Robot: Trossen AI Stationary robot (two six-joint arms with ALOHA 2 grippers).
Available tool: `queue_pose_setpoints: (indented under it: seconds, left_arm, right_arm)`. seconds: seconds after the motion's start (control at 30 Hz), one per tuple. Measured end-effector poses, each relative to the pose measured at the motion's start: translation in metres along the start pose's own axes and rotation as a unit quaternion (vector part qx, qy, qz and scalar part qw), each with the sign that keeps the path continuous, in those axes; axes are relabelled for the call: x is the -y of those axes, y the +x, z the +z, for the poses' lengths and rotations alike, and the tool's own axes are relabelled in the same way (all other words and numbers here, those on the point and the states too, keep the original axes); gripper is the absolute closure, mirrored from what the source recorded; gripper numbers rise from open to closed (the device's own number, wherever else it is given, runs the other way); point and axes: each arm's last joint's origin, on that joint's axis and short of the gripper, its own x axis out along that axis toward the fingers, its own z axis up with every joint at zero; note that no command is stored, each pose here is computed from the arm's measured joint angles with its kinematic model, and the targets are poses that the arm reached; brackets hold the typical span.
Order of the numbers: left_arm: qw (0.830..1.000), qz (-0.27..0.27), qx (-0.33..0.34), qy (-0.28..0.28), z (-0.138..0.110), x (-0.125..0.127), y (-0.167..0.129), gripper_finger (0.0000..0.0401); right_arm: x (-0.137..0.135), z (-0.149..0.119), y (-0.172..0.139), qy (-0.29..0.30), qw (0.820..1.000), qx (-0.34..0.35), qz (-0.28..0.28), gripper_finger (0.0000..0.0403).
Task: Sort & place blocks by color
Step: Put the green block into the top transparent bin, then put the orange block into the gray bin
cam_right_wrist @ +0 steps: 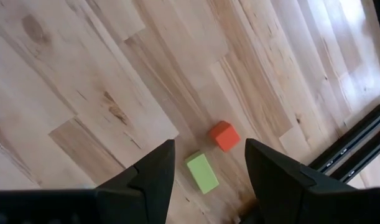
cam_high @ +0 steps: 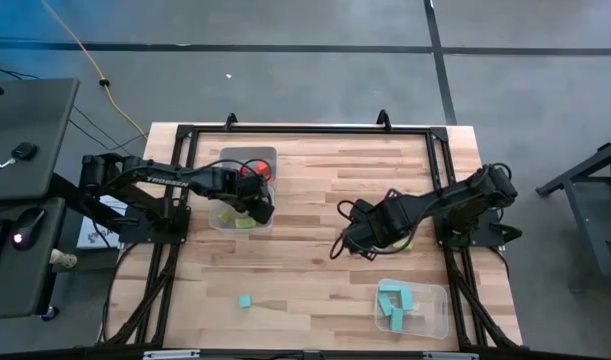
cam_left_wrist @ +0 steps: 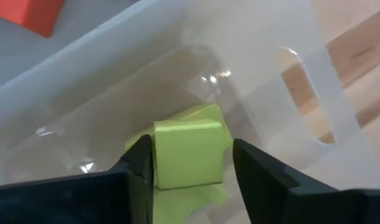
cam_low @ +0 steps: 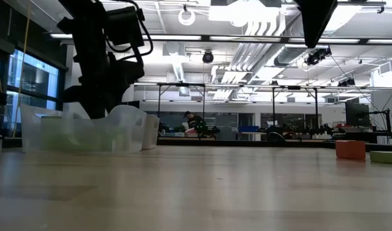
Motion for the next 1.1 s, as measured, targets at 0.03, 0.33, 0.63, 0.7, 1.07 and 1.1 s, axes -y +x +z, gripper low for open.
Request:
queue_pose_setpoints:
  seconds: [0.03,0.33,0.63,0.7,1.07,1.1]
  left_arm:
    - [1.0,-0.004,-0.002,0.005,0.001,0.001,-0.001,0.0254]
    - [0.999,0.004,0.0,0.034,0.012,0.013,-0.025,0.0234]
    - [0.997,0.026,0.033,0.069,0.026,0.024,-0.055,0.0233]
    - [0.996,0.015,0.045,0.079,0.031,0.029,-0.062,0.0233]
    - [0.984,-0.027,0.124,0.125,0.054,0.05,-0.108,0.0233]
    - [0.983,-0.031,0.129,0.125,0.055,0.052,-0.111,0.0233]
  right_arm:
    - [-0.001,-0.001,0.0,-0.001,1.0,0.0,0.001,0.0217]
    - [0.003,-0.012,-0.014,0.047,0.998,0.033,0.009,0.0217]
    - [0.027,-0.039,-0.035,0.168,0.981,0.092,0.038,0.0217]
    - [0.034,-0.049,-0.029,0.192,0.977,0.085,0.034,0.0217]
    - [0.075,-0.099,0.012,0.347,0.933,0.06,0.067,0.0217]
    - [0.077,-0.102,0.016,0.357,0.93,0.054,0.073,0.0217]
